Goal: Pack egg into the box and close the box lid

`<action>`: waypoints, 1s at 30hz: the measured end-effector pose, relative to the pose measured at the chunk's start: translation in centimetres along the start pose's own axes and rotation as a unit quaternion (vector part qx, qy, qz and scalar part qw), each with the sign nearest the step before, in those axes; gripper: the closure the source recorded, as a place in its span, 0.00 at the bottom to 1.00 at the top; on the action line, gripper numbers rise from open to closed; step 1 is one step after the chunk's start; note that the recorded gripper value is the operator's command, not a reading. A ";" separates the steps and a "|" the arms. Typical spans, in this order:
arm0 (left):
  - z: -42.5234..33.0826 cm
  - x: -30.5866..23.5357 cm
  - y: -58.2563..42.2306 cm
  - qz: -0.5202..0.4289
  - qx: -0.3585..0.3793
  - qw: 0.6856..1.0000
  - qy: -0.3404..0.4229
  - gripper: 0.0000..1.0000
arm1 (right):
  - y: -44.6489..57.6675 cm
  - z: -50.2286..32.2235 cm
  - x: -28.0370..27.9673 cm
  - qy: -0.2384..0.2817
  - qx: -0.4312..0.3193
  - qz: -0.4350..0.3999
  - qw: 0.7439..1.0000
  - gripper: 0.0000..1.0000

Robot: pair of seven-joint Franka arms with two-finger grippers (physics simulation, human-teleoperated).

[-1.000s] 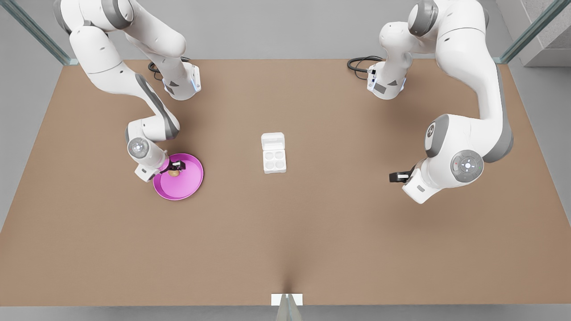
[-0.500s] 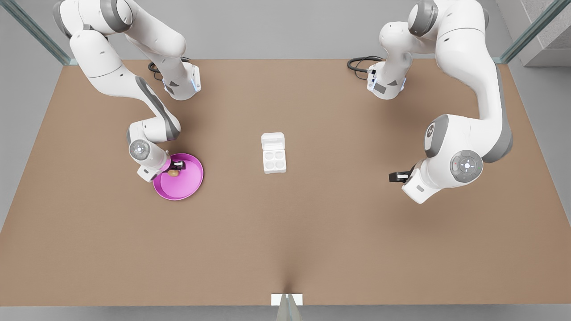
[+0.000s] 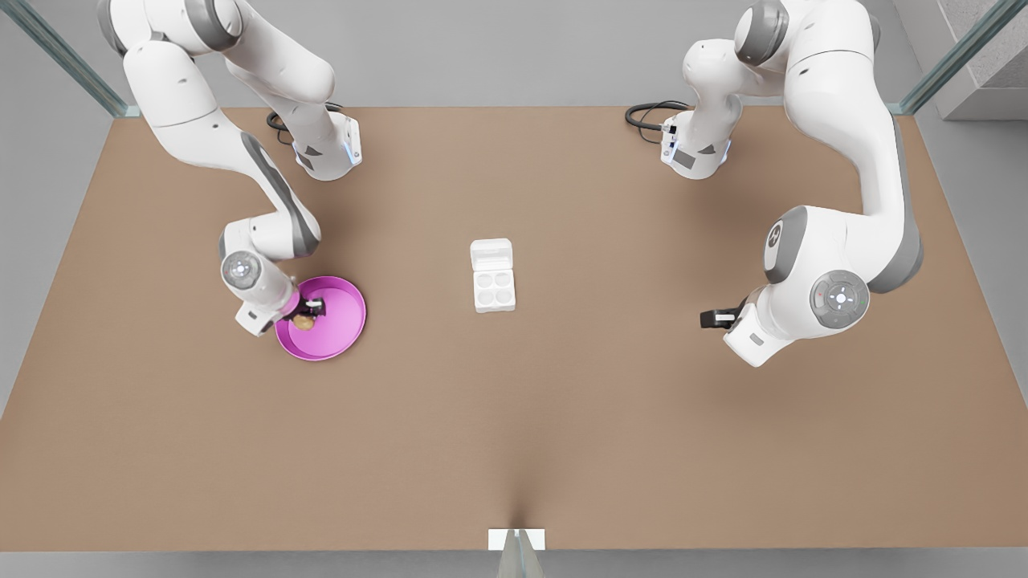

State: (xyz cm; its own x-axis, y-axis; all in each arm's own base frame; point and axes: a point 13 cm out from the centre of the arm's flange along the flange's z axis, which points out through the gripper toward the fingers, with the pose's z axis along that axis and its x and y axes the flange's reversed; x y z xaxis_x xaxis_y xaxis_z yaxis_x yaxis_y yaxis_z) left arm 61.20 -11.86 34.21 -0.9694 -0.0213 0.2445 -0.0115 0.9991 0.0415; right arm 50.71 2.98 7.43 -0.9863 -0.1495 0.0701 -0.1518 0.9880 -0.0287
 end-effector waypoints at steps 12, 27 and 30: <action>0.0 0.0 0.0 0.000 0.000 1.000 0.000 0.00 | 22.6 -4.6 -5.0 -0.008 -0.040 -0.051 0.998 0.54; 0.0 0.0 0.0 -0.001 0.000 1.000 0.000 0.00 | 43.5 -6.4 -2.9 0.039 -0.032 -0.048 0.998 0.53; 0.0 0.0 0.0 -0.001 0.000 1.000 0.000 0.00 | 43.2 -5.2 -0.9 0.063 -0.023 -0.032 0.997 0.53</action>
State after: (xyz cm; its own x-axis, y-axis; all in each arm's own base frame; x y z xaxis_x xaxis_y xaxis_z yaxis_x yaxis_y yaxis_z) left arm 61.23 -11.87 34.18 -0.9696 -0.0225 0.2436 -0.0127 0.9991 0.0416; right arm 45.35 46.00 11.30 -0.9582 -0.2091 0.1955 -0.2083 0.9778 0.0249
